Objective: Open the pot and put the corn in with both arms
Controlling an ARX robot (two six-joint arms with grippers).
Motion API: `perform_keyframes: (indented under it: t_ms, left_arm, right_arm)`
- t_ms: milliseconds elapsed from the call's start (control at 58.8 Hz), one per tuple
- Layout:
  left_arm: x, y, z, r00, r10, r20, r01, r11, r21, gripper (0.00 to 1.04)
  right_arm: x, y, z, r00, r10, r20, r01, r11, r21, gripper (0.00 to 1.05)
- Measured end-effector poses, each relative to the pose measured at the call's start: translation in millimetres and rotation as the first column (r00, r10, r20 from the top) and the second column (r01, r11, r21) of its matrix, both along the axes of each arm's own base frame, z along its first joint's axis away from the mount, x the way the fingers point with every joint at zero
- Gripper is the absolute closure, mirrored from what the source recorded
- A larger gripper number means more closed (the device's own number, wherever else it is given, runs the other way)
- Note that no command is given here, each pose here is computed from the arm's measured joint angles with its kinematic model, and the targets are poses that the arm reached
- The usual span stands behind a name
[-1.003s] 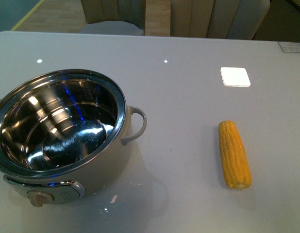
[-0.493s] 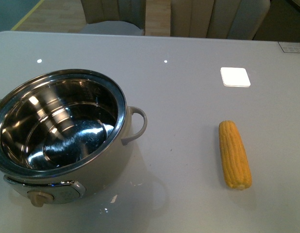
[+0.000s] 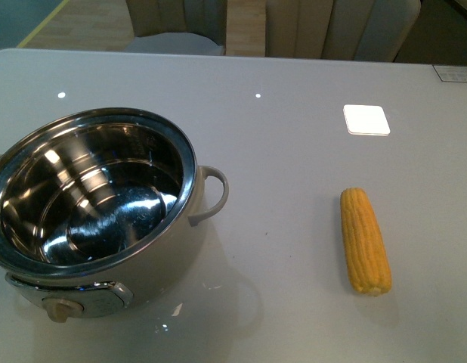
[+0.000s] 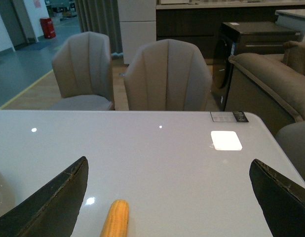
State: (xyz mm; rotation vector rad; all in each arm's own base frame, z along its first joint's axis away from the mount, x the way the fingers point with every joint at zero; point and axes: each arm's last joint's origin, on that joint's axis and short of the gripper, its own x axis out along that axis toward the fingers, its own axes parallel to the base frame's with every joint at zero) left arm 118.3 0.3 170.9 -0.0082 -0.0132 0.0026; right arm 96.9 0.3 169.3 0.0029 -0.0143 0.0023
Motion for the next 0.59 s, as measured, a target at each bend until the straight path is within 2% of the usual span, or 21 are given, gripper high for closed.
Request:
perform_keyframes:
  t_ms: [510, 595]
  left_arm:
    - [-10, 0, -1, 1.000, 0.000, 0.000, 0.000, 1.000, 0.000, 1.01]
    - [-17, 0, -5, 0.999, 0.000, -0.034, 0.000, 1.000, 0.000, 1.01]
  right_arm:
    - [0, 0, 0, 1.000, 0.000, 0.000, 0.000, 1.000, 0.000, 0.09]
    - [0, 0, 0, 1.000, 0.000, 0.000, 0.000, 1.000, 0.000, 0.09]
